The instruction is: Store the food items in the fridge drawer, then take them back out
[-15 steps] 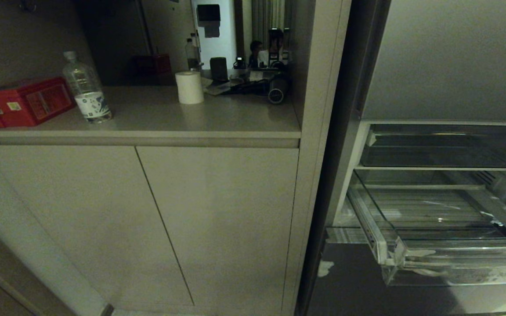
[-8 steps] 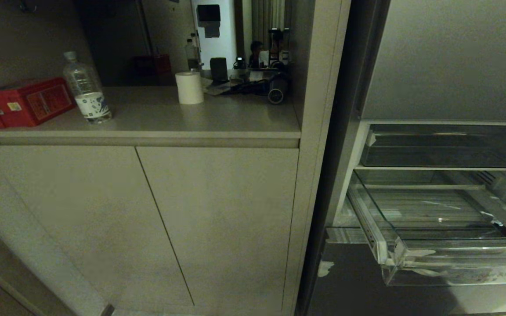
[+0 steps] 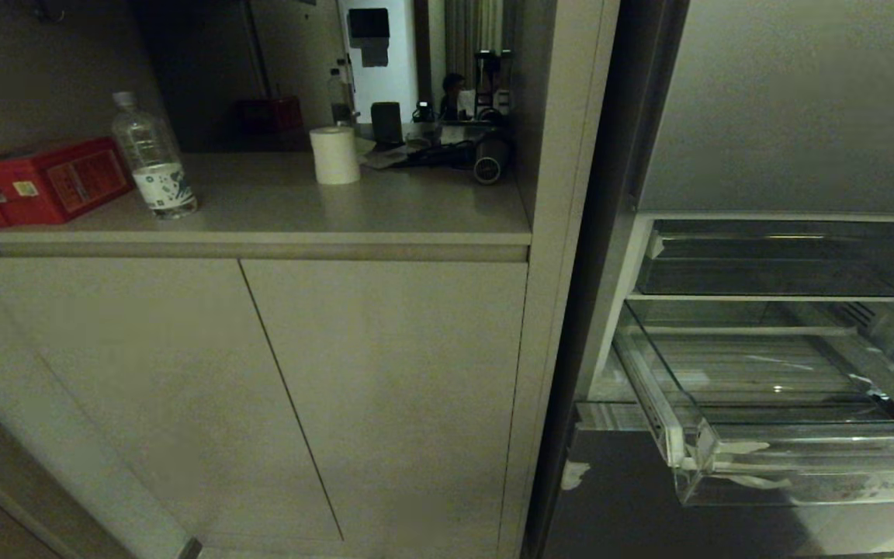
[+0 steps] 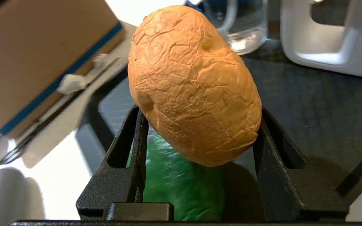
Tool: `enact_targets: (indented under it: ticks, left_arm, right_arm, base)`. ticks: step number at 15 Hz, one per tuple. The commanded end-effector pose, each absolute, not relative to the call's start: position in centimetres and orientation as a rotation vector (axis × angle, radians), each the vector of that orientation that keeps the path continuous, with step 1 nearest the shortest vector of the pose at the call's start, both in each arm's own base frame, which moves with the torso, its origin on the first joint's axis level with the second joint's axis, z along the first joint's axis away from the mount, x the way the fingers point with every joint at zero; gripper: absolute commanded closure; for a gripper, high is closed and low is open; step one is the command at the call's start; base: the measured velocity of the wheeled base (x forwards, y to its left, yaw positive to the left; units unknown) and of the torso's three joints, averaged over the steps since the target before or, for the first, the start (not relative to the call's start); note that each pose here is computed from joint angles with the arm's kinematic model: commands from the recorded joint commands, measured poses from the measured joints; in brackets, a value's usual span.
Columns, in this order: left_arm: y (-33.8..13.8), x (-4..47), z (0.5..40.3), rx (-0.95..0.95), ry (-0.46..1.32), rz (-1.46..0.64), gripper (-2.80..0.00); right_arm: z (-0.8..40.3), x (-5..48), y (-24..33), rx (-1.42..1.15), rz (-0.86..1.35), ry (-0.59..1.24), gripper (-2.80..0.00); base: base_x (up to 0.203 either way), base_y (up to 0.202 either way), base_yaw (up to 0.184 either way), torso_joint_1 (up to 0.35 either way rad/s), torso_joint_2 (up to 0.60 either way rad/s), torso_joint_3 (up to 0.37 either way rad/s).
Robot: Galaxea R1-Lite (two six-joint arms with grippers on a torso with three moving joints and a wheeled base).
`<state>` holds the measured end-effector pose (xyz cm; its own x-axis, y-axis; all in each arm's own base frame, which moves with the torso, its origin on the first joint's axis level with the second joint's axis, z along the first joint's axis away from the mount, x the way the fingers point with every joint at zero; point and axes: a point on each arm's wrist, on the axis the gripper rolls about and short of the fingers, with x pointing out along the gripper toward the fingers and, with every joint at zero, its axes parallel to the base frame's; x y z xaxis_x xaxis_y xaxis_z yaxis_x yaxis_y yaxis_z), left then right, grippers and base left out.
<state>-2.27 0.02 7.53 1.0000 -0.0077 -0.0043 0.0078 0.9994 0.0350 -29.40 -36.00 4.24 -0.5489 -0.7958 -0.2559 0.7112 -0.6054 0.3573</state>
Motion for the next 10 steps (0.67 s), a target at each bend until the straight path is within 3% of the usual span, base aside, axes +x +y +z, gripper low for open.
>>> enact_targets:
  ticks: [1,2,3,10]
  left_arm:
    - [0.0,-2.3,7.5,0.035,0.006,-0.008,0.0]
    - [0.0,-2.3,7.5,0.035,0.005,-0.008,0.0]
    - [0.0,-2.3,7.5,0.035,0.004,-0.008,0.0]
    - [0.0,-2.3,7.5,0.035,0.004,-0.008,0.0]
  right_arm:
    - [3.0,-29.7,-36.2,0.514,-2.183,-0.257,0.0]
    - [2.9,-29.9,-36.1,0.513,-2.186,-0.257,0.0]
    - [3.3,-30.2,-36.2,0.499,-2.188,-0.268,-2.8]
    - [4.8,-31.9,-35.2,0.486,-2.205,-0.3,-2.8]
  base:
    - [0.0,0.0,0.0,0.0,0.0,0.0]
    - [0.0,0.0,0.0,0.0,0.0,0.0]
    - [0.0,0.0,0.0,0.0,0.0,0.0]
    - [0.0,0.0,0.0,0.0,0.0,0.0]
